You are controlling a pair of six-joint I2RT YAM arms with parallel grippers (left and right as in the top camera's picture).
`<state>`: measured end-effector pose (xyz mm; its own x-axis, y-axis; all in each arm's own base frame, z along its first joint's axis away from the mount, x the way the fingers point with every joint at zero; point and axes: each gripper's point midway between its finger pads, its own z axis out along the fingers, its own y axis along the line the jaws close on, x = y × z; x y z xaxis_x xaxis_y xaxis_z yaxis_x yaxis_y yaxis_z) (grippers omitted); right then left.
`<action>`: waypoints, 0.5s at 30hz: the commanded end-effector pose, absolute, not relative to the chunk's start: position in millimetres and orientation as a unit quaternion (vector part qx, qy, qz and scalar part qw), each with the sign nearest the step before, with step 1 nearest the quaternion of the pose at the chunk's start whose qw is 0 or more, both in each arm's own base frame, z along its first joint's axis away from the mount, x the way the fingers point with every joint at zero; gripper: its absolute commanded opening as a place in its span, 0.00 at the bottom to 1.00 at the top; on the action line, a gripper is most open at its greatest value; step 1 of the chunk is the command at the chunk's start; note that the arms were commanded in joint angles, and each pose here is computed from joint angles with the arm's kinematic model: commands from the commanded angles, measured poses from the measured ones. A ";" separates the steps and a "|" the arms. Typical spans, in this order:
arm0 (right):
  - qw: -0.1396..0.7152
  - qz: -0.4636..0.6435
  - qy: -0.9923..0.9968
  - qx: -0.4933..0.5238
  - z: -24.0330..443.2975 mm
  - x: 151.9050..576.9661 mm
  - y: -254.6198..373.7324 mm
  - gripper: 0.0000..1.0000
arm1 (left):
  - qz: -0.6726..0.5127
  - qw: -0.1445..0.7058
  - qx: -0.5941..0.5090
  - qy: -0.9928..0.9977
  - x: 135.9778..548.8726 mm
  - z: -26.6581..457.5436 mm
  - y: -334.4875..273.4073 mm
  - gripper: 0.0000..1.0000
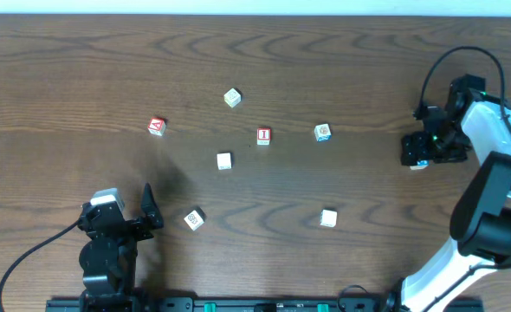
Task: Spell out Ai2
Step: 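Lower the right gripper over the blue '2' block and close on it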
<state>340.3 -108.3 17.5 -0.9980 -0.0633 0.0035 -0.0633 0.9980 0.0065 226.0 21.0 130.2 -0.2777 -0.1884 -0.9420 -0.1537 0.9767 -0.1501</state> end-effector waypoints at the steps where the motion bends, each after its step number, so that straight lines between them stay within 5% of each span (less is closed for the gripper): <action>1: -0.002 -0.005 -0.999 0.039 15.8 345.5 -106.9 0.80 | -0.015 0.582 -0.104 0.807 225.6 119.2 20.3 0.95; 15: -0.020 0.009 -0.999 0.037 14.9 354.8 -113.7 0.69 | -0.015 0.582 -0.104 0.807 225.6 119.2 20.3 0.95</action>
<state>350.4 -111.8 13.6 -0.9974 -0.0657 -0.0295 -0.0655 0.9978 -0.0086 225.9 21.1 130.2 -0.2776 -0.1884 -0.9420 -0.1541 0.9766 -0.1500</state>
